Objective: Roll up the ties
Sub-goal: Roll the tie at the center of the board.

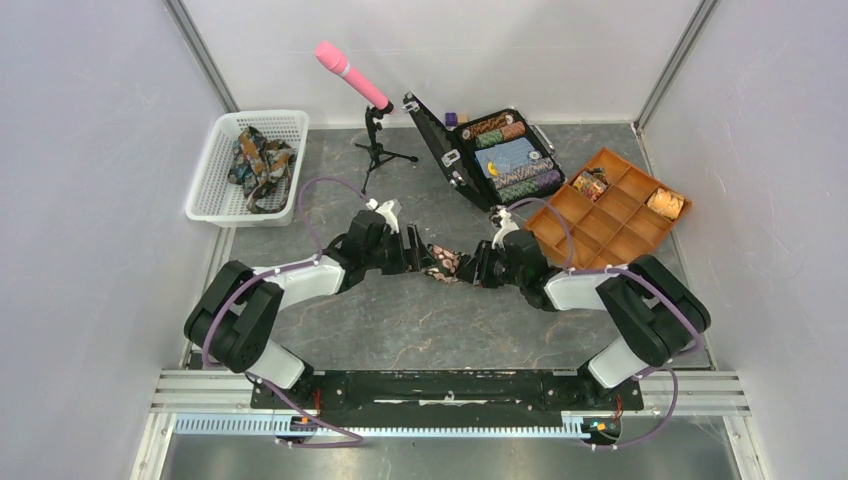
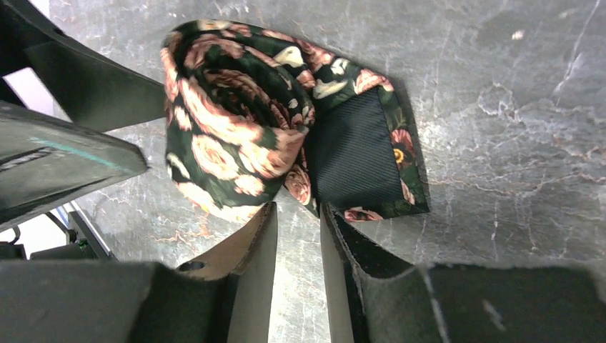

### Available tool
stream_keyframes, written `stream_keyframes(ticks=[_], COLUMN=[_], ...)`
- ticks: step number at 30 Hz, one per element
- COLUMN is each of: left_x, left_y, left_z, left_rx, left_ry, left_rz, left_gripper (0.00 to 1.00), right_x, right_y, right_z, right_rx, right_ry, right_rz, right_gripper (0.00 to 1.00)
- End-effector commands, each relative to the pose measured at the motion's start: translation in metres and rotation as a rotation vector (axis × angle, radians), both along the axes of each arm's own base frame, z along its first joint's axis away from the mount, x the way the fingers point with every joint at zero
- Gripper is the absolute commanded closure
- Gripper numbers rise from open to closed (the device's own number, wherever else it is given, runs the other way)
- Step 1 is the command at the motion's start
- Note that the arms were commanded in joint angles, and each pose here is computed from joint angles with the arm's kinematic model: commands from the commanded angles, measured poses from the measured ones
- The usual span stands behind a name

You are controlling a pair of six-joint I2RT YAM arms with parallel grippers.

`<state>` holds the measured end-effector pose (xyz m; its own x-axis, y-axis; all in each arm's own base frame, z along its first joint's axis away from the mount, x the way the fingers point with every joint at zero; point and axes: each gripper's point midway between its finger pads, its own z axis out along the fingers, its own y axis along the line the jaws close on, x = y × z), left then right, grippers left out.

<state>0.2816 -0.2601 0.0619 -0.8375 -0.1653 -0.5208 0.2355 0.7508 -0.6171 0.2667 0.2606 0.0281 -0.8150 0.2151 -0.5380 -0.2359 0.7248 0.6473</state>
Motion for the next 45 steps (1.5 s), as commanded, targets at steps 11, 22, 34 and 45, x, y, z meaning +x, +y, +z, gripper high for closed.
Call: stream_keyframes(ticks=[11, 22, 34, 45], left_x=[0.004, -0.012, -0.021, -0.028], left_y=[0.008, -0.003, -0.01, -0.02], left_z=[0.021, 0.036, 0.039, 0.035], left_rx=[0.006, -0.034, -0.047, -0.044], left_ry=[-0.115, -0.132, -0.134, -0.122], left_rz=[0.008, -0.029, -0.042, -0.083], left_gripper=[0.23, 0.46, 0.52, 0.56], right_x=[0.035, 0.051, 0.02, -0.008], right_y=[-0.014, -0.006, -0.022, -0.025], right_z=[0.044, 0.012, -0.012, -0.013], right_rx=[-0.145, -0.202, -0.203, -0.137], right_ry=[-0.195, -0.163, -0.089, -0.043], right_rz=[-0.013, 0.029, 0.021, 0.019], right_gripper=[0.63, 0.73, 0.75, 0.76])
